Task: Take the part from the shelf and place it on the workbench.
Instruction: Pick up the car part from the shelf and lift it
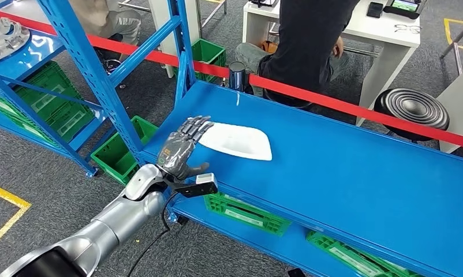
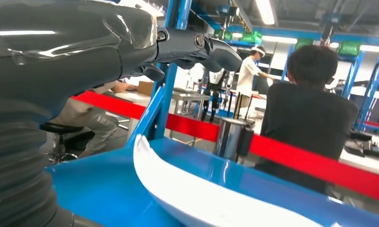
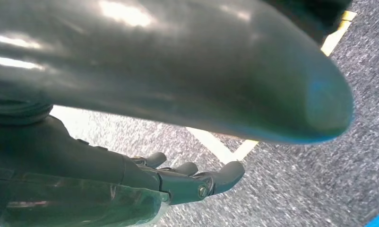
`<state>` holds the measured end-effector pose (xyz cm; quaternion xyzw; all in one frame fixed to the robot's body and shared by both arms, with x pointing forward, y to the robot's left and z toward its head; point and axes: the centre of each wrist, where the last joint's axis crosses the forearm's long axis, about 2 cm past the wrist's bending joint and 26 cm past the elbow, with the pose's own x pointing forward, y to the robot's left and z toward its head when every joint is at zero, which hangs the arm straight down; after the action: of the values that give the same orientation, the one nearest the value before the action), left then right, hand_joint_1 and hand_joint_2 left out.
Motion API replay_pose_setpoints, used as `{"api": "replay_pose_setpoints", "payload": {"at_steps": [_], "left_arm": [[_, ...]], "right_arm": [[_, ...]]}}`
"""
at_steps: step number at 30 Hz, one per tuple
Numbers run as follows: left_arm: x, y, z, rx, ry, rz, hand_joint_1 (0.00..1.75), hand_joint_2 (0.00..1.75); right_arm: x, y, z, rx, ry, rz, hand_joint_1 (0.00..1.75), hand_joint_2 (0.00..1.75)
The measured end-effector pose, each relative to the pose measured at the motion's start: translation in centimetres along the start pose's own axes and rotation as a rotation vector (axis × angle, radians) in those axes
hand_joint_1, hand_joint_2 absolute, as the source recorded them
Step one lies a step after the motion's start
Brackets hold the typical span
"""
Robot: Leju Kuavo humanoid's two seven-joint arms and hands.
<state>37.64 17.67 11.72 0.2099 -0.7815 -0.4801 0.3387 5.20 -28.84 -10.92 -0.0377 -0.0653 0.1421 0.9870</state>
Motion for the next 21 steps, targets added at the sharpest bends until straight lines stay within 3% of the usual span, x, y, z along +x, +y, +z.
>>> {"api": "replay_pose_setpoints", "payload": {"at_steps": [21], "left_arm": [[0.2,0.2,-1.3,-0.055,-0.010,-0.002,0.00,1.75]], "right_arm": [[0.6,-0.4,0.0,-0.005,-0.024,-0.006,0.00,0.00]]}}
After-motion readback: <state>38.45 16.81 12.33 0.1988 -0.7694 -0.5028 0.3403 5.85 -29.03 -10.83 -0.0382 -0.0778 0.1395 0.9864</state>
